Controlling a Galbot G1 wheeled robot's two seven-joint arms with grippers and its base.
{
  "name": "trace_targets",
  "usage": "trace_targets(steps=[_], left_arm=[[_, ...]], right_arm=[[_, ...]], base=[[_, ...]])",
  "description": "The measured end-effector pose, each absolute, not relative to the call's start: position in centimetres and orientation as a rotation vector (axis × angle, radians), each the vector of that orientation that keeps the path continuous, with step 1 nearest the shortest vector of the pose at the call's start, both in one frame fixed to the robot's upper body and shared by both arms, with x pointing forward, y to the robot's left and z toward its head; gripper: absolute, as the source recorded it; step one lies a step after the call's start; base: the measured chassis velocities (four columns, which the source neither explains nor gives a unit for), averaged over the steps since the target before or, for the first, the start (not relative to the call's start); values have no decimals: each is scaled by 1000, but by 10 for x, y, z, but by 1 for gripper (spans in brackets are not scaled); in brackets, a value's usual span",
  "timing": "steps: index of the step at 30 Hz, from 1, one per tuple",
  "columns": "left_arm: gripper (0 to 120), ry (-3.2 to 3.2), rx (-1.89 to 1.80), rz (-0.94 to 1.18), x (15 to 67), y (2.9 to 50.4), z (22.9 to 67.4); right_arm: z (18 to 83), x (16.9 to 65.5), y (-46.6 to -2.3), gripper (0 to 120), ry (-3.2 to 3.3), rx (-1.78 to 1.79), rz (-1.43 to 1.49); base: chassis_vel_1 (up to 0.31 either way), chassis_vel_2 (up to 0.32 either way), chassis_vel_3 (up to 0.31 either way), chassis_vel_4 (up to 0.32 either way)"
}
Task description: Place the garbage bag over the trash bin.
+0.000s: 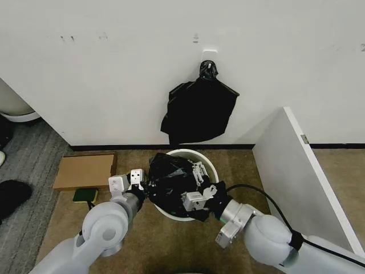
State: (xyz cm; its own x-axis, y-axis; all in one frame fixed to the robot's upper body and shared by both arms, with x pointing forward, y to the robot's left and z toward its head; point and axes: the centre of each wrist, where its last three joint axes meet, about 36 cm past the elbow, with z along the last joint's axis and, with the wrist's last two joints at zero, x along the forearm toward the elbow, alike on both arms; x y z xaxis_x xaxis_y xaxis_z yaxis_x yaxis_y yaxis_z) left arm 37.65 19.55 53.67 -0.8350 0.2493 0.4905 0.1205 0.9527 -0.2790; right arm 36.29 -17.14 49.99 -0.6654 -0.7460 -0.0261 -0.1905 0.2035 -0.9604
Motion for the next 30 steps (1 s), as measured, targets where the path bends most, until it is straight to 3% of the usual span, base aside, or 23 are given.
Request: trace_targets(steps=[19, 24, 30], left_arm=[[5, -2568, -299, 301, 366, 194, 541], [5, -2576, -309, 278, 363, 195, 539], [5, -2687, -330, 76, 354, 199, 518]], right_arm=[[497, 367, -176, 5, 1852, -877, -1595], [498, 367, -178, 0, 1874, -889, -1584], [507, 362, -173, 0, 2112, -933, -1407]], base=[[0, 0, 0, 0], [0, 0, 0, 0], [0, 0, 0, 0]])
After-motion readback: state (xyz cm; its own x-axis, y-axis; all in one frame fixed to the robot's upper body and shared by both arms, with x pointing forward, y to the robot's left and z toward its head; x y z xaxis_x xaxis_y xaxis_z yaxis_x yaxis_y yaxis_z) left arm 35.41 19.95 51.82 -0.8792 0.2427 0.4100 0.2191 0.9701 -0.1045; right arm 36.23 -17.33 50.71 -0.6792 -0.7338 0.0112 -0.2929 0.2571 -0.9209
